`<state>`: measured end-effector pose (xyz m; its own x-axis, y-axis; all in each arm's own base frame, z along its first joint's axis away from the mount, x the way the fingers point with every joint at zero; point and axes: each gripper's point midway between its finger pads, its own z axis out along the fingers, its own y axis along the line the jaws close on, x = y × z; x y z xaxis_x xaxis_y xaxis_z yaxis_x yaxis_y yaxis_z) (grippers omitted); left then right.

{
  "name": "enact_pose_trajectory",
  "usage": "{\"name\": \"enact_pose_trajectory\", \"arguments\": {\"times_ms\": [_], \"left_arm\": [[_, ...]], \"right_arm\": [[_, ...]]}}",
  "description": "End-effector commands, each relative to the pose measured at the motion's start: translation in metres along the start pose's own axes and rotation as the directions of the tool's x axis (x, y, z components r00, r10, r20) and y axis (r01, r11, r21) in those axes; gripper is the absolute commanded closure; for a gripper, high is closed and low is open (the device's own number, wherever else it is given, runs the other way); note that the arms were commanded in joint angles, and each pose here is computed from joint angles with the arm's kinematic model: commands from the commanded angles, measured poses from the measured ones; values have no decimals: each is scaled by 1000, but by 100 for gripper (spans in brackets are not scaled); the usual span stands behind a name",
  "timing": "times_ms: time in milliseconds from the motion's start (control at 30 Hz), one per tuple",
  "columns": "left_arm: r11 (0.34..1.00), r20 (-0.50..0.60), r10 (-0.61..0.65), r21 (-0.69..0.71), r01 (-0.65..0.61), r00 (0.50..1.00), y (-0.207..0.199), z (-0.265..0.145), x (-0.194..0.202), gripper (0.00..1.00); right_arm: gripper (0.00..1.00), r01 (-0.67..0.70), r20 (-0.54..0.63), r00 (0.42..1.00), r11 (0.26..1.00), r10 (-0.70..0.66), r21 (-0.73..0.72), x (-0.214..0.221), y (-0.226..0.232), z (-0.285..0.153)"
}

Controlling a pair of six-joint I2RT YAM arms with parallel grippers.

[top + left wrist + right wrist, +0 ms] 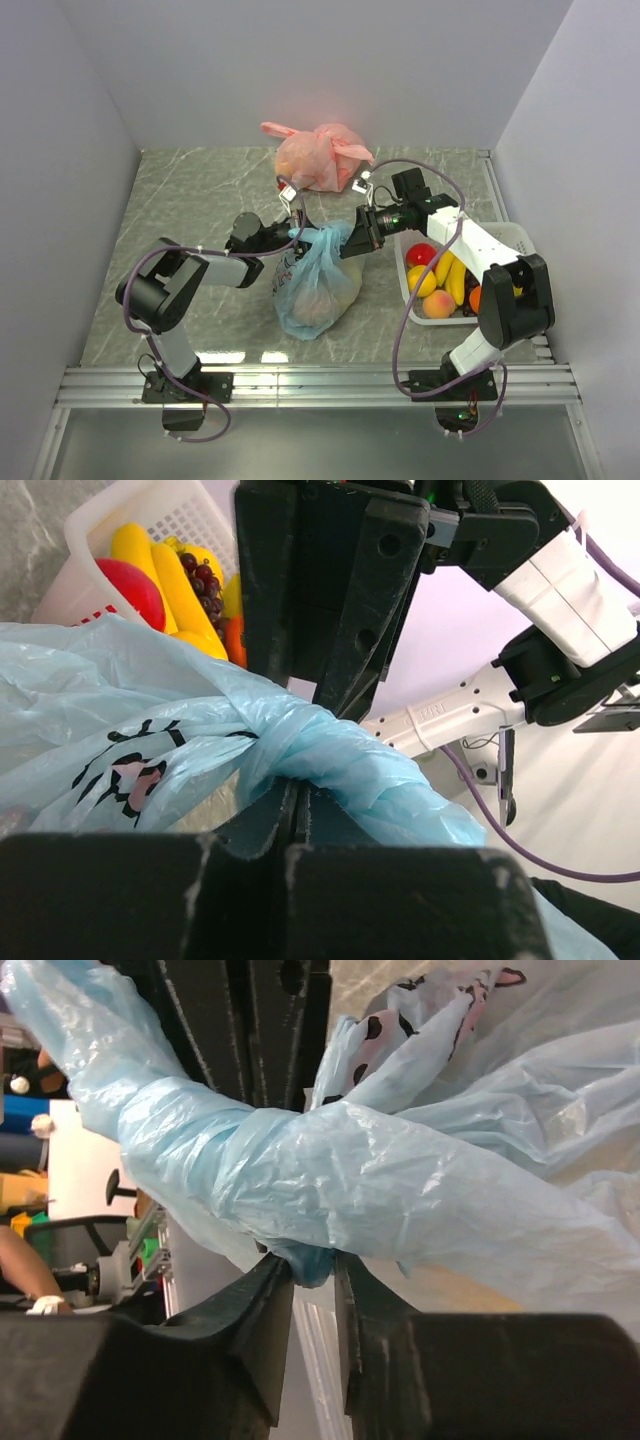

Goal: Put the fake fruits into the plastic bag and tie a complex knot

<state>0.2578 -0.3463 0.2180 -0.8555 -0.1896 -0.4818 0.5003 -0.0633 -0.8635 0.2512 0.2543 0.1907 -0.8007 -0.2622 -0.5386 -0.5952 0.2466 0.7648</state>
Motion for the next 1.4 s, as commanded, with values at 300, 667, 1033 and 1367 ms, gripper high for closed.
{"name": "enact_pose_trajectory", "arguments": {"times_ms": [300, 667, 1033, 1367], "left_arm": [[990, -16, 115, -83, -116, 993, 1, -22, -17, 66], [671, -452, 558, -249, -699, 696, 13, -130, -27, 36], [413, -633, 701, -12, -910, 327, -32, -125, -26, 22], [219, -662, 728, -19, -975, 176, -34, -72, -37, 32]], "right_arm": [[100, 216, -10, 976, 976, -216, -15, -3, 15, -13], [100, 275, -112, 957, 959, -267, 69, 13, 4, -25], [100, 288, -128, 952, 954, -277, 80, 12, 7, -24], [100, 292, -146, 951, 947, -273, 132, 11, 4, -25]]}}
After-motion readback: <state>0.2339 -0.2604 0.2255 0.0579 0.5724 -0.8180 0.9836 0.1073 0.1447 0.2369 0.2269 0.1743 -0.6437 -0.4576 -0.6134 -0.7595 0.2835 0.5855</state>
